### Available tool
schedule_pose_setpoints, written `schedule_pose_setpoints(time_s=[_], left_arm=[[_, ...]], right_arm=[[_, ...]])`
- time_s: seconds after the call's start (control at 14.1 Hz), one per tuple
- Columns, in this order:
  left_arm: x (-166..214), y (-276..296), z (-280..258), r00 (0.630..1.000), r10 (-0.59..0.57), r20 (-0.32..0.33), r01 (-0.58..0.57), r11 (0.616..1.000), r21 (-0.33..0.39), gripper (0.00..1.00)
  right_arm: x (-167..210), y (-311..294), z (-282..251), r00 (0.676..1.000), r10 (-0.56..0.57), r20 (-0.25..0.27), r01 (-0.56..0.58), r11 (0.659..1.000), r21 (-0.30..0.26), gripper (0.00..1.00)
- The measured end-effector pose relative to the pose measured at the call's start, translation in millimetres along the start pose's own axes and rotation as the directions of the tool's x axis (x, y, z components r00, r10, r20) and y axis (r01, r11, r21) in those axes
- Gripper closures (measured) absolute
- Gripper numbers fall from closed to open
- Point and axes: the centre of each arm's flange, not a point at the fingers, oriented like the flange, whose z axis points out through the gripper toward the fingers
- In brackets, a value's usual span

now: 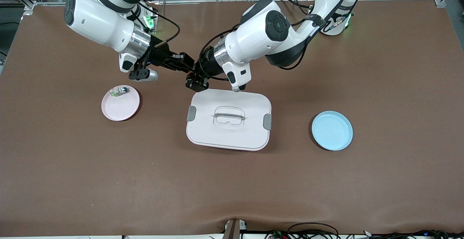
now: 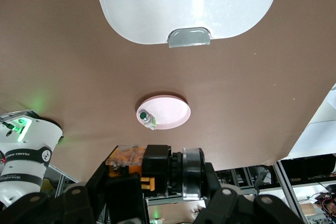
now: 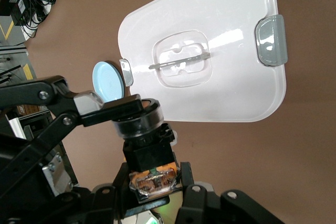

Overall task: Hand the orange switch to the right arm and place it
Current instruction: 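Open the left gripper and pull it back while the right gripper holds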

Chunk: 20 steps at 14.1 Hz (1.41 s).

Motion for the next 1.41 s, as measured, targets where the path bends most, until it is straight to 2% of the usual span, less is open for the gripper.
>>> schedule_pose_setpoints(time_s=[0.14, 0.28, 0.35, 0.42, 0.49, 0.64, 0.78, 0.92, 0.99, 1.13, 1.27, 1.34, 1.41], left_arm=[[0.2, 0.5, -0.5, 1.000, 0.001, 0.000, -0.001, 1.000, -0.002, 0.24], [1.9, 5.2, -5.9, 1.000, -0.003, 0.003, 0.003, 1.000, -0.013, 0.04], [4.5, 9.2, -10.9, 1.000, -0.007, 0.003, 0.007, 1.000, -0.021, 0.00], [6.2, 12.0, -16.0, 1.000, -0.010, 0.004, 0.010, 1.000, -0.027, 0.00], [7.6, 16.6, -24.8, 1.000, -0.013, 0.006, 0.013, 0.999, -0.043, 0.00], [18.3, 32.6, -54.3, 1.000, -0.018, 0.001, 0.018, 0.996, -0.086, 0.00], [38.2, 46.9, -82.6, 0.997, 0.020, -0.075, -0.028, 0.994, -0.110, 0.00], [64.5, 59.5, -106.9, 0.986, 0.053, -0.157, -0.069, 0.992, -0.103, 0.00], [82.4, 67.1, -120.6, 0.979, 0.082, -0.184, -0.100, 0.991, -0.086, 0.00], [121.7, 80.9, -152.6, 0.959, 0.170, -0.227, -0.183, 0.982, -0.037, 0.00], [160.1, 91.6, -186.5, 0.929, 0.259, -0.265, -0.267, 0.964, 0.007, 0.00], [176.2, 95.4, -200.6, 0.897, 0.320, -0.307, -0.325, 0.945, 0.034, 0.00], [188.6, 97.4, -210.7, 0.849, 0.385, -0.361, -0.385, 0.920, 0.075, 0.00]], right_arm=[[0.1, 0.1, -0.1, 1.000, 0.001, 0.000, -0.001, 1.000, 0.000, 0.59], [1.9, 2.8, -0.8, 1.000, 0.006, 0.008, -0.006, 1.000, -0.005, 0.59], [3.3, 4.4, -2.2, 1.000, 0.010, 0.014, -0.010, 1.000, -0.007, 0.59], [6.4, 6.3, -6.4, 1.000, 0.009, 0.021, -0.009, 1.000, -0.009, 0.59], [9.3, 11.9, -11.1, 0.999, -0.008, 0.051, 0.009, 1.000, -0.025, 0.59], [18.0, 32.2, -27.4, 0.991, -0.086, 0.102, 0.097, 0.990, -0.105, 0.59], [28.4, 53.3, -53.2, 0.970, -0.199, 0.139, 0.225, 0.951, -0.210, 0.59], [38.0, 72.7, -81.1, 0.930, -0.321, 0.178, 0.361, 0.886, -0.291, 0.59], [43.6, 83.1, -94.5, 0.900, -0.388, 0.198, 0.434, 0.842, -0.322, 0.59], [55.8, 105.9, -119.1, 0.822, -0.510, 0.254, 0.570, 0.727, -0.382, 0.59], [68.1, 127.6, -137.7, 0.731, -0.597, 0.330, 0.680, 0.602, -0.419, 0.59], [72.7, 137.1, -144.4, 0.689, -0.623, 0.370, 0.722, 0.544, -0.429, 0.59], [76.6, 145.7, -149.9, 0.646, -0.643, 0.412, 0.759, 0.484, -0.435, 0.59]])
